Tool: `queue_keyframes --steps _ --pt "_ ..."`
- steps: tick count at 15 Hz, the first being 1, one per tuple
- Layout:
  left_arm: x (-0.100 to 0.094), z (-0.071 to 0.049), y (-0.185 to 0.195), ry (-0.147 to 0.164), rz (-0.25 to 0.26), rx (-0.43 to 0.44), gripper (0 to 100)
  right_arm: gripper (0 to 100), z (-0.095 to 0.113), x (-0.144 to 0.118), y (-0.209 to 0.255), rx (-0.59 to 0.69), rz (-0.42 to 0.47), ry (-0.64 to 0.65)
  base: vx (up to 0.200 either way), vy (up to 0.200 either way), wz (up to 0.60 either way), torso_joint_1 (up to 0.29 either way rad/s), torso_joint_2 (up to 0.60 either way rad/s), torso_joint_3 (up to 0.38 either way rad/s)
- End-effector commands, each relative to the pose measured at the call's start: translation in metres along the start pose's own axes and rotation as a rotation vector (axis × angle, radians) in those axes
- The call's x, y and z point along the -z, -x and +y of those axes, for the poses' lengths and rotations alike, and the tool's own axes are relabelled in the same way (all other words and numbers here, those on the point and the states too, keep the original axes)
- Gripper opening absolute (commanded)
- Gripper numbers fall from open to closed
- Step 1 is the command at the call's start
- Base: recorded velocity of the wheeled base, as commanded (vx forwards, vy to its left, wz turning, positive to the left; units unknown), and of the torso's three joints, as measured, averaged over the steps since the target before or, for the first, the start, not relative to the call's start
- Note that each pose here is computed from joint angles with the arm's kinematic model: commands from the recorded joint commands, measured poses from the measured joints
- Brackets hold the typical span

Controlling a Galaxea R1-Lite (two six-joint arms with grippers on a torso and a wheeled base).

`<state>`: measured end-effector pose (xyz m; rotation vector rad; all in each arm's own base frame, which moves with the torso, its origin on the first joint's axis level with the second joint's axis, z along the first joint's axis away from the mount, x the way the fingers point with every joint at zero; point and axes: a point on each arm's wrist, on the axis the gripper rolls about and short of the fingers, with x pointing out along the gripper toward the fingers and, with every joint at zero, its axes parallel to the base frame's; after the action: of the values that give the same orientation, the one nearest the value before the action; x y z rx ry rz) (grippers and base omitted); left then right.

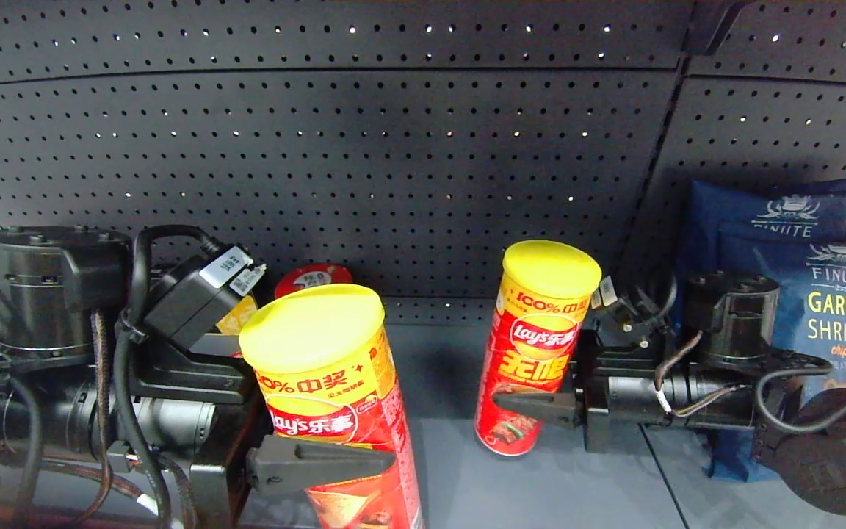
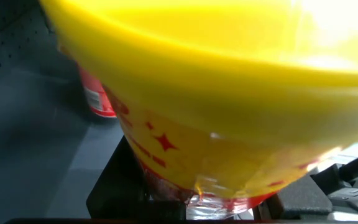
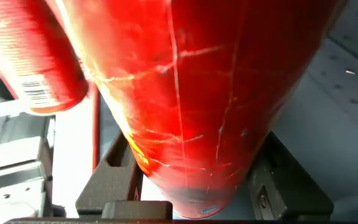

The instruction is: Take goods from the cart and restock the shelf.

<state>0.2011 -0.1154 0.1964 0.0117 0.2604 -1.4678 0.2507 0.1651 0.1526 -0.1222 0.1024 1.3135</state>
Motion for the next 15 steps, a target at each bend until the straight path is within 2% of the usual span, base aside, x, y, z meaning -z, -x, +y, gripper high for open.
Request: queue_keyframes --steps 1,8,15 --pt "0.000 0.000 0.000 0.000 0.000 -0.002 0 0 0.008 0.000 -0.002 -0.022 0.002 0.001 0.000 0.000 0.00 0.000 0.00 0.000" --pt "0.001 0.001 -0.001 0.003 0.002 0.000 0 0 0.031 0.012 0.019 -0.029 0.039 -0.027 0.000 0.000 0.00 0.000 0.00 0.000" --pt "0.002 0.005 -0.003 0.010 0.007 0.002 0 0 0.037 0.024 0.018 -0.049 0.071 -0.024 0.000 0.000 0.00 0.000 0.00 0.000"
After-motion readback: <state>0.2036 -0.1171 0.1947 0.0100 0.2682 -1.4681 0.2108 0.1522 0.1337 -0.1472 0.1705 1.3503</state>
